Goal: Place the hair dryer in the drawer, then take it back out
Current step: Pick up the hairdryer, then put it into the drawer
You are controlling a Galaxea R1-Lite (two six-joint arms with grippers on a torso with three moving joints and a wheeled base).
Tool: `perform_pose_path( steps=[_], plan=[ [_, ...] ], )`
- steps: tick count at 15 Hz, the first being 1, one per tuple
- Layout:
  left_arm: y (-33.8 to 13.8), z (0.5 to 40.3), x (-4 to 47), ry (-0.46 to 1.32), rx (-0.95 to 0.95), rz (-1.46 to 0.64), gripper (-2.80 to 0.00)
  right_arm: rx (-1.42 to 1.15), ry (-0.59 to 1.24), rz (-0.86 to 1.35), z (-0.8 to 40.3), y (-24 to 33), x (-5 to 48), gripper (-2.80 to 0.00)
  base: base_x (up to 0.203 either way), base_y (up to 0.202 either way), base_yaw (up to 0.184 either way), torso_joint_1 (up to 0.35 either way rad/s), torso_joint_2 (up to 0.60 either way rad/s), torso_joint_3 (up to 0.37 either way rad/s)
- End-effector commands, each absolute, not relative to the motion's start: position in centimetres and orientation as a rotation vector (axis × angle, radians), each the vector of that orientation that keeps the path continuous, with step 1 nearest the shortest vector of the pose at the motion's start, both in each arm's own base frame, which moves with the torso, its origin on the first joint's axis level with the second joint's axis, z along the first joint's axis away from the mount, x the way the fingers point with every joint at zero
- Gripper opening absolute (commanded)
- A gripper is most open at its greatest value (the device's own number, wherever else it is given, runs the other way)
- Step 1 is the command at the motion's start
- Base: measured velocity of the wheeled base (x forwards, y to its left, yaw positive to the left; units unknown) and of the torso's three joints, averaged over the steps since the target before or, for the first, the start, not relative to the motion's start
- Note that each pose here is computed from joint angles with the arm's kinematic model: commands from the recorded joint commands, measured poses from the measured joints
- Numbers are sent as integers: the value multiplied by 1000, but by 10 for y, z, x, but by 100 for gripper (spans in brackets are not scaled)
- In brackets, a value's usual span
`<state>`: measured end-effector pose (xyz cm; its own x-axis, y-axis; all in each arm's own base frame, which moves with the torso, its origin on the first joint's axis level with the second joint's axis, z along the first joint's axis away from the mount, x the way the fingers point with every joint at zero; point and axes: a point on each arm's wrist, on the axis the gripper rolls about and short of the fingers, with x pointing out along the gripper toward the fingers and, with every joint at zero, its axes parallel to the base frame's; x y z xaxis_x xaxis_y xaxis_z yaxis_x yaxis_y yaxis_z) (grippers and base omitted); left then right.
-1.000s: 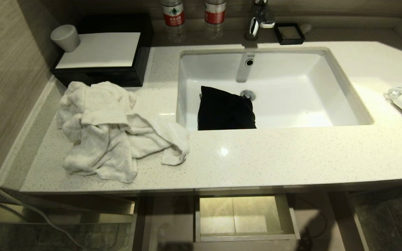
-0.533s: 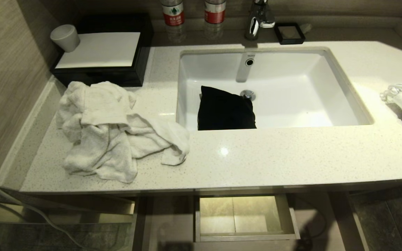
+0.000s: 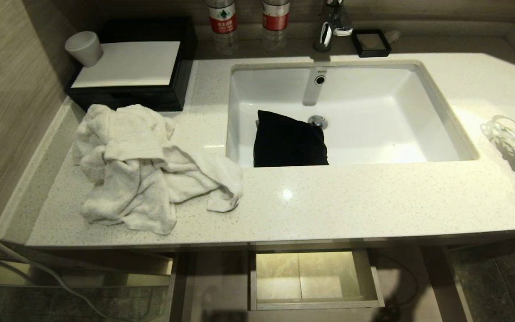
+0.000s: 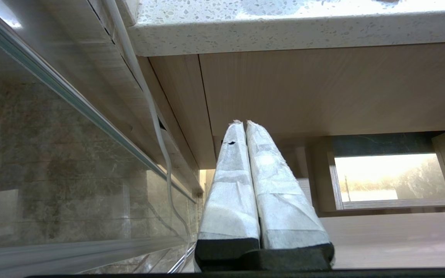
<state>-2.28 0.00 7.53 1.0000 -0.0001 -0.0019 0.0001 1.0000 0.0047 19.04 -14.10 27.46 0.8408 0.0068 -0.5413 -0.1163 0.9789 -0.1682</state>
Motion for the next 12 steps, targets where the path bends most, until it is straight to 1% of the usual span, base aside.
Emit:
perform_pose_path(
  steps=[1,12],
  plan=[
    [0,75,-23,2,5,0,-280,-222,543,61,282,-135,183,-280,0,0,0,0,0,0],
    [0,75,-23,2,5,0,-280,-289,477,64,295,-109,158,-280,0,0,0,0,0,0]
  ],
)
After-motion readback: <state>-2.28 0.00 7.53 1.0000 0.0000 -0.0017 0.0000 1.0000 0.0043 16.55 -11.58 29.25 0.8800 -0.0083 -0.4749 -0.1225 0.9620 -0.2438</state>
